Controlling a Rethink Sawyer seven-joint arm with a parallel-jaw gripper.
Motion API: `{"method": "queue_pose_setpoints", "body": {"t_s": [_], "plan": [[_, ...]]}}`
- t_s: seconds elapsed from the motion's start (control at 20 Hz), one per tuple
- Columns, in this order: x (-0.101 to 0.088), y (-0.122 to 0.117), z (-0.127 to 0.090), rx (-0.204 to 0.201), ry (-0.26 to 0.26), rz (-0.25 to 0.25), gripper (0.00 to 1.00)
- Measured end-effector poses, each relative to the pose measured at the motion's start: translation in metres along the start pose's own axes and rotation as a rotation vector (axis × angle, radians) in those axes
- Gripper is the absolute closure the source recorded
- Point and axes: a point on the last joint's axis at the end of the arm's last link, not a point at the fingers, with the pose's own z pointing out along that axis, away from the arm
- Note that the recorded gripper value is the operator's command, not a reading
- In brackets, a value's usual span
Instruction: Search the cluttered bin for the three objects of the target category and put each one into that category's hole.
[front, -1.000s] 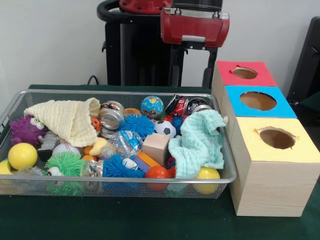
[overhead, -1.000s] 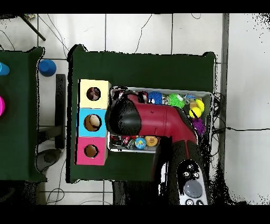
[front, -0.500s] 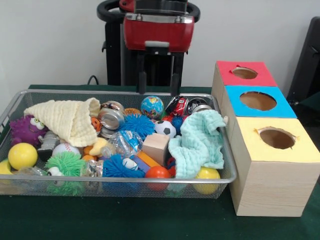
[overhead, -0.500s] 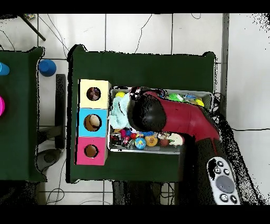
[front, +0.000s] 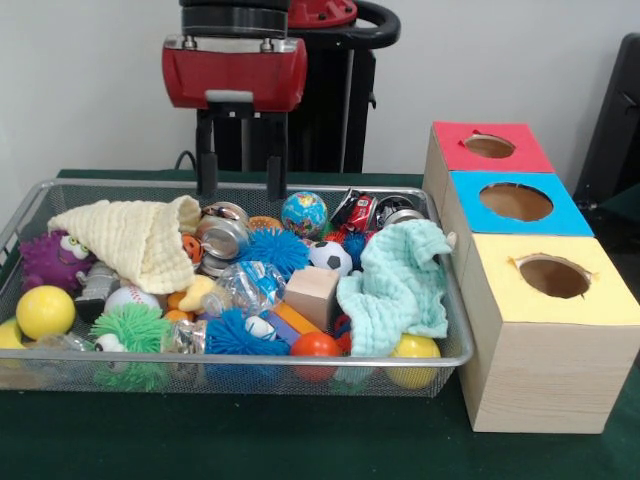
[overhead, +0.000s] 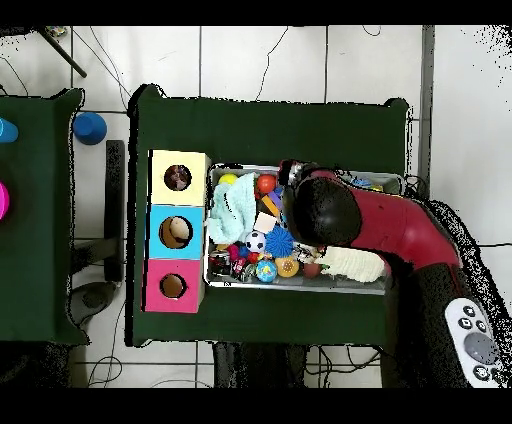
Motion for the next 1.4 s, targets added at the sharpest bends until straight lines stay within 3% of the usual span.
{"method": "queue_pose_setpoints", "body": {"t_s": [0.85, 1.4], "plan": [[0.001, 0.003, 0.013, -0.034, -0.013, -0.079, 0.0], [0.006, -0.026, 0.019, -0.034, 0.006, -0.072, 0.0]]}}
